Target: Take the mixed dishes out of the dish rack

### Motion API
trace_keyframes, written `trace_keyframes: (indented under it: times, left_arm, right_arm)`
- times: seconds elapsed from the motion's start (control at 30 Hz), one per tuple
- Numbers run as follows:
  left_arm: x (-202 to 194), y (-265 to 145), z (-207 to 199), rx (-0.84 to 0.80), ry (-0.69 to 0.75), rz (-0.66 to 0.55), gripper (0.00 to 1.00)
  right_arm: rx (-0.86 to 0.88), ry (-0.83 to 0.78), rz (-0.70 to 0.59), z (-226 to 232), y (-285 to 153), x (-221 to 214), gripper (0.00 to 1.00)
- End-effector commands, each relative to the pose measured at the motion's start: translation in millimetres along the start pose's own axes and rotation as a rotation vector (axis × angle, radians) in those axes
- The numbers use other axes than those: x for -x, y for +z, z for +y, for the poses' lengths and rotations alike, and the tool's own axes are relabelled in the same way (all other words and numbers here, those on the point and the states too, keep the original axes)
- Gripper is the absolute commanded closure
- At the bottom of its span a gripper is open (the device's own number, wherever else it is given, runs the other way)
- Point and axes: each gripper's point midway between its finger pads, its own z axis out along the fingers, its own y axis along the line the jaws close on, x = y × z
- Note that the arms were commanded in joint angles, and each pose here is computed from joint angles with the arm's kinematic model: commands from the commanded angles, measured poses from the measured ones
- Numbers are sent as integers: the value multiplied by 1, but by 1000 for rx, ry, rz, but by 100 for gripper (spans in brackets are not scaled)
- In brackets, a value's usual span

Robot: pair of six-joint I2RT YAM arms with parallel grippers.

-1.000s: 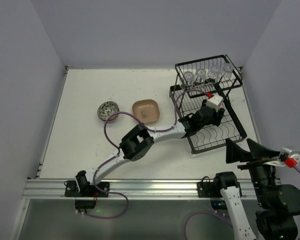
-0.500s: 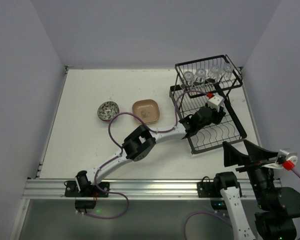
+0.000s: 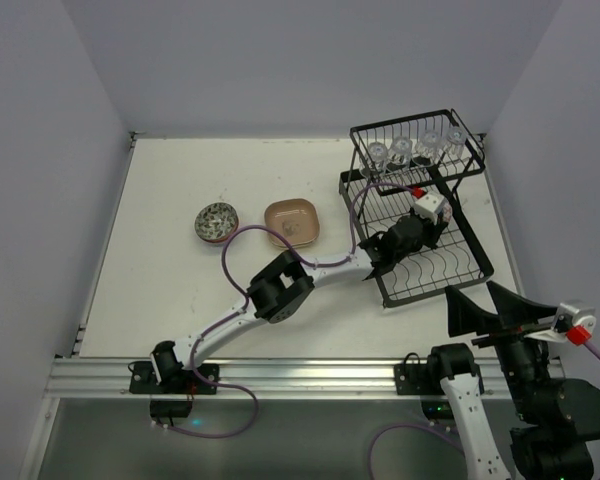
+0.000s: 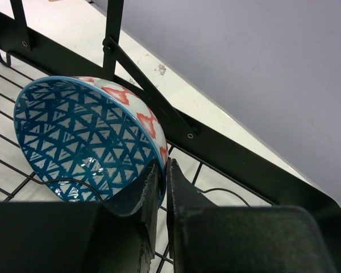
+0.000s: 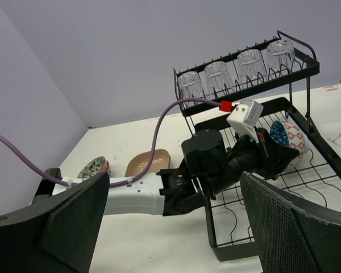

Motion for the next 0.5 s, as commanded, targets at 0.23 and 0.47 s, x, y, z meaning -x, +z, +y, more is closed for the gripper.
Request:
trace_keyframes:
  times: [0.23, 0.47]
  left_arm:
    - [28, -3, 7, -12, -177, -100, 100]
    - [37, -13, -1, -57, -250, -157, 100]
  right_arm:
    - [35, -21, -21, 5, -5, 4, 1]
    - [31, -25, -32, 4, -8, 7, 1]
